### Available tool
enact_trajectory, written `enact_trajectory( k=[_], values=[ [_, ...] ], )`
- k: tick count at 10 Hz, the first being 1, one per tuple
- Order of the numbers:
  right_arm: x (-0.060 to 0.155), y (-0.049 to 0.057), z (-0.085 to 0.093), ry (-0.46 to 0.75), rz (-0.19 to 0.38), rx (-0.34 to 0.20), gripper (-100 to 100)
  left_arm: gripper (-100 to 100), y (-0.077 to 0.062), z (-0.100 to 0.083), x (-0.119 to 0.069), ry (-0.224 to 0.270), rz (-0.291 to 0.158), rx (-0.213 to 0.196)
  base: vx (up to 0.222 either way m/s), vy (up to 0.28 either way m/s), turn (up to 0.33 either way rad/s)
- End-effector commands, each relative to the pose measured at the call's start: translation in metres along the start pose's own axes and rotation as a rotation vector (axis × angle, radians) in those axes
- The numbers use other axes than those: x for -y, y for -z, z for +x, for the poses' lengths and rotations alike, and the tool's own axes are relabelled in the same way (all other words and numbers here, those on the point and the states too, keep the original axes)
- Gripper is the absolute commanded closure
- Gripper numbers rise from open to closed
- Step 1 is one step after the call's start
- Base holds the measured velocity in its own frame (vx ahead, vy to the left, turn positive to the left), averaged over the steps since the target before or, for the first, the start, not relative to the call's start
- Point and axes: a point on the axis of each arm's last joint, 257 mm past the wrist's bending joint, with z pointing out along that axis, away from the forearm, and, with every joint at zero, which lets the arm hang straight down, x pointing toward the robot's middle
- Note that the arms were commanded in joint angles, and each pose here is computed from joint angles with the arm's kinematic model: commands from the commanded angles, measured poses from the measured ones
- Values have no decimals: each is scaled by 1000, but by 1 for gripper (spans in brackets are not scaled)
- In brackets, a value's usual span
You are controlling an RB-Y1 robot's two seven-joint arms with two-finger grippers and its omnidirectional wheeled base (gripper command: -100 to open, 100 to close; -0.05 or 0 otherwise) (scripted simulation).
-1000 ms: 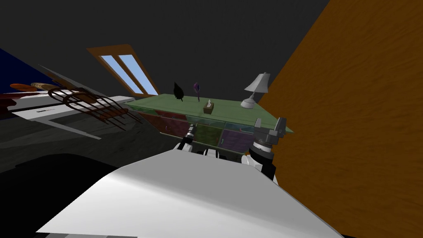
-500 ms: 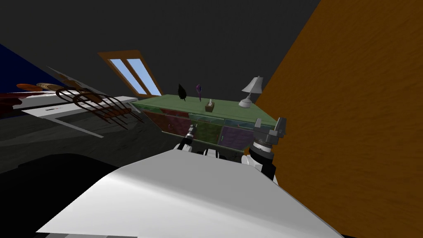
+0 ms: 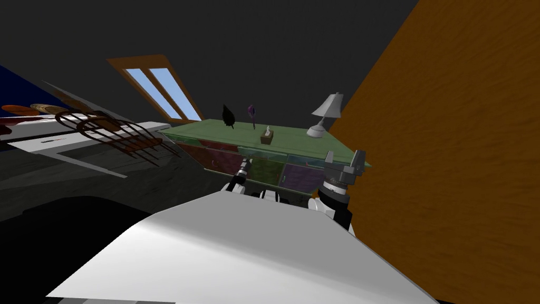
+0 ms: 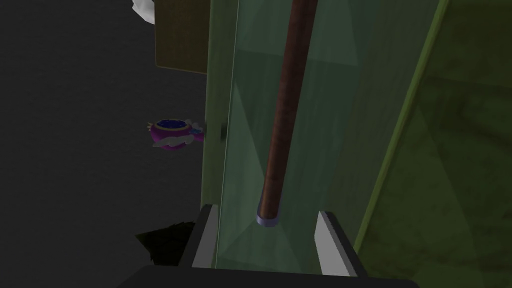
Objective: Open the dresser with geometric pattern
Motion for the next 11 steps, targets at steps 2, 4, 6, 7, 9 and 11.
enact_trajectory(
  k=[2, 4, 6, 7, 9, 11],
  values=[
    [0, 0, 0, 0, 0, 0, 0, 100, 6, 2, 4, 2, 0, -7, -178, 13, 22],
    [0, 0, 0, 0, 0, 0, 0, 100, 7, 2, 5, 2, 0, -8, -152, 29, 9],
    [0, 0, 0, 0, 0, 0, 0, -100, 4, 1, 2, 3, -14, -4, 106, -3, -30],
    [0, 0, 0, 0, 0, 0, 0, -100, 3, 0, 0, 4, -20, -3, 152, -8, -14],
    [0, 0, 0, 0, 0, 0, 0, -100, 0, -1, -3, 6, -34, 1, 196, 9, -26],
    [0, 0, 0, 0, 0, 0, 0, -100, -11, -7, -2, 0, -11, 3, 24, 3, -9]
  ],
)
